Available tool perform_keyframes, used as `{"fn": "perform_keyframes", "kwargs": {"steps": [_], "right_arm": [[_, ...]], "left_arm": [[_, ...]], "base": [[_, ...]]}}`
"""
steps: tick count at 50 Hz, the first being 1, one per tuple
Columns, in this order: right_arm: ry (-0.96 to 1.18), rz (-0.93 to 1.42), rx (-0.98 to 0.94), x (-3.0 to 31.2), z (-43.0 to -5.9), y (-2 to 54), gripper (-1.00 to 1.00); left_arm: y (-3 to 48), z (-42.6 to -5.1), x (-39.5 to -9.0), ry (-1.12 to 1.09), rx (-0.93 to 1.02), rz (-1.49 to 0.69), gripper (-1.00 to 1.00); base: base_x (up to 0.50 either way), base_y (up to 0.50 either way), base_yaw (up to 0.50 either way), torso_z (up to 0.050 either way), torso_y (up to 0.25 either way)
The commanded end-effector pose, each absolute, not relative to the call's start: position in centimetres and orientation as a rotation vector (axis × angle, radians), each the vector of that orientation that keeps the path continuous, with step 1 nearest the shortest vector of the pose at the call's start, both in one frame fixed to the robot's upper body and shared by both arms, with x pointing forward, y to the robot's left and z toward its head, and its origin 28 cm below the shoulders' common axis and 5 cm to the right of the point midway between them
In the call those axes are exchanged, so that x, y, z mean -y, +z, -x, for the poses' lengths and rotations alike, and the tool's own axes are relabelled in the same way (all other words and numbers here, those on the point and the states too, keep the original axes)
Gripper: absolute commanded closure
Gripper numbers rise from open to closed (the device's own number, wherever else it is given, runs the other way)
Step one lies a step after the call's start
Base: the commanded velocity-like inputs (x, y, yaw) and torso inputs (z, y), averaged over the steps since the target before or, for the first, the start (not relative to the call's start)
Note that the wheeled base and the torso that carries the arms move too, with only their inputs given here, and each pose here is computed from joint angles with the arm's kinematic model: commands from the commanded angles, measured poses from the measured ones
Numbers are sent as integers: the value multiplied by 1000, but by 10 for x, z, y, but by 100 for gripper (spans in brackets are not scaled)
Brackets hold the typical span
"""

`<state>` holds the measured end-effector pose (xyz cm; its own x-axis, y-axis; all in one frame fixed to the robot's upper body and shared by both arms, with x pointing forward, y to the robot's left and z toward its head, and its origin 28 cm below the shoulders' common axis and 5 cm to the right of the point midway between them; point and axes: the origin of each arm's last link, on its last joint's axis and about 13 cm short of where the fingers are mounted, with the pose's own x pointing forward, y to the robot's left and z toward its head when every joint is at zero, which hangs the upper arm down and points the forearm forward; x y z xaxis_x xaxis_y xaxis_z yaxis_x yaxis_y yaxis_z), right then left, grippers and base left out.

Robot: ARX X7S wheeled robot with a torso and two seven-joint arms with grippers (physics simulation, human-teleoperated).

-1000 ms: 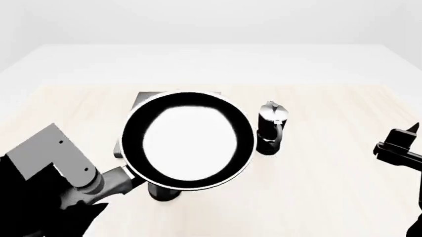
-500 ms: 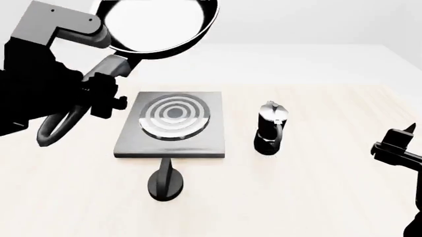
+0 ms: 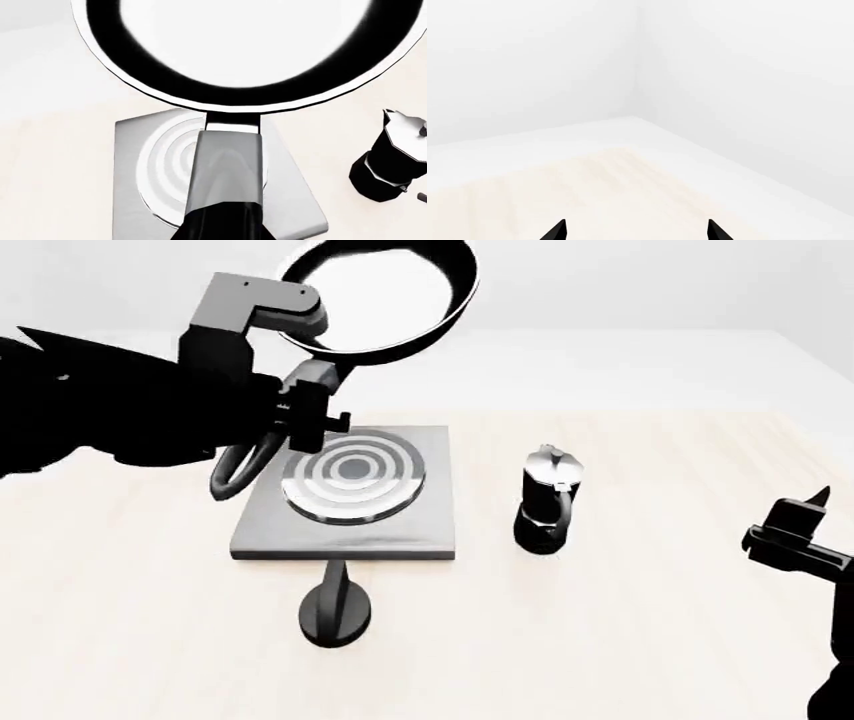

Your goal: Turn on the stove and put the frying pan on it.

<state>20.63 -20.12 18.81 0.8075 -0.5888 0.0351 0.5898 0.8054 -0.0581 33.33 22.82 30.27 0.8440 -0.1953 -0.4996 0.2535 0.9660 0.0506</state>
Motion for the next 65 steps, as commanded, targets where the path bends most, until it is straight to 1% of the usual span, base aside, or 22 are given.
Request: {"fn": "perform_keyframes", "kwargs": {"steps": [1, 8, 18, 27, 42, 65], "right_arm": [[-628, 66, 10, 201, -207, 186, -100], [-630, 65, 10, 202, -206, 185, -100], [-631, 64, 6, 202, -206, 184, -100], [-631, 64, 9, 202, -206, 185, -100], [-630, 62, 11, 202, -206, 185, -100], [-627, 61, -1, 202, -208, 180, -100]], "left_arm": [[286, -356, -224, -188, -505, -100, 100], [272, -359, -221, -191, -553, -90, 100], [260, -361, -223, -160, -598, -46, 100], [257, -359, -226, -97, -647, -80, 100], [244, -361, -224, -86, -726, -167, 100], [212, -371, -226, -45, -790, -173, 100]], "base": [[0, 0, 0, 0, 11], [0, 0, 0, 0, 2], [0, 0, 0, 1, 2], [0, 0, 0, 0, 2], [0, 0, 0, 1, 1], [0, 0, 0, 0, 2]]}}
